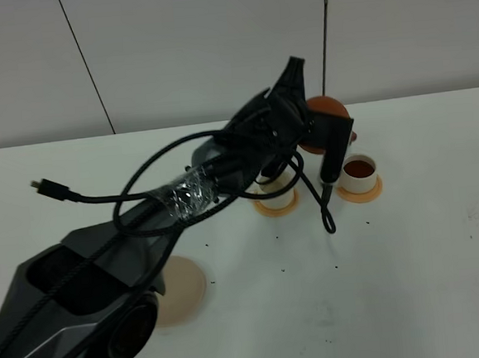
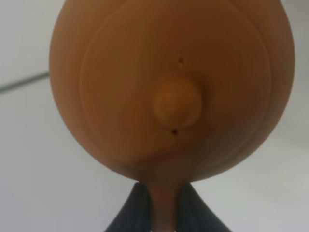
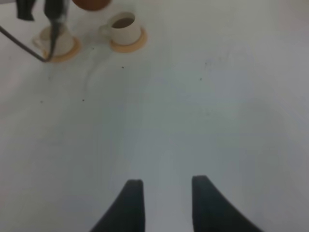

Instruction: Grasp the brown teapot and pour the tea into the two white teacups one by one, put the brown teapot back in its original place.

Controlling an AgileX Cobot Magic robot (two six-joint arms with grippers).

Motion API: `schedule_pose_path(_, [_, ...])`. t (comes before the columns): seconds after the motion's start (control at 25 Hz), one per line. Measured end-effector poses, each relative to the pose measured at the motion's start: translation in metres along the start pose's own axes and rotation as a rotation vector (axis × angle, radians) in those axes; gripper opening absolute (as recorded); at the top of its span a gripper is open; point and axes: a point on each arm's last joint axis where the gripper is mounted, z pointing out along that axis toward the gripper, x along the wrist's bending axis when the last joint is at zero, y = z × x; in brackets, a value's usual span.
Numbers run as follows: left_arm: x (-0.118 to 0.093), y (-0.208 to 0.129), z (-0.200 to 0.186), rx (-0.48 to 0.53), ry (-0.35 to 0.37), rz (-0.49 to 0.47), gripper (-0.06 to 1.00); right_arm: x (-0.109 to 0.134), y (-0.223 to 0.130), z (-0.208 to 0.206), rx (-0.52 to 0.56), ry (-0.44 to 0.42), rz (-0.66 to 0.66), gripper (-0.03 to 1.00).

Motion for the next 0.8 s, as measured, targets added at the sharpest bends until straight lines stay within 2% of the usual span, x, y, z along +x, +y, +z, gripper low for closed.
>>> schedule_pose_path(0.2, [0.018,-0.027,-0.032,0.071,-0.077,-0.088,0.18,0.000,0.000,0.000,0.000,0.000,0.000,0.24])
schedule_pose_path(0.48, [0.018,-0.076,-0.053,0.219,-0.261,-0.179,0.18,0.000,0.000,0.000,0.000,0.000,0.000,0.24])
schedule_pose_path(0.64, [0.011,-0.091,-0.053,0.266,-0.340,-0.157,0.18,0.000,0.000,0.000,0.000,0.000,0.000,0.24])
schedule_pose_path(0.8, [0.010,-0.093,-0.050,0.258,-0.350,-0.099,0.18,0.000,0.000,0.000,0.000,0.000,0.000,0.24])
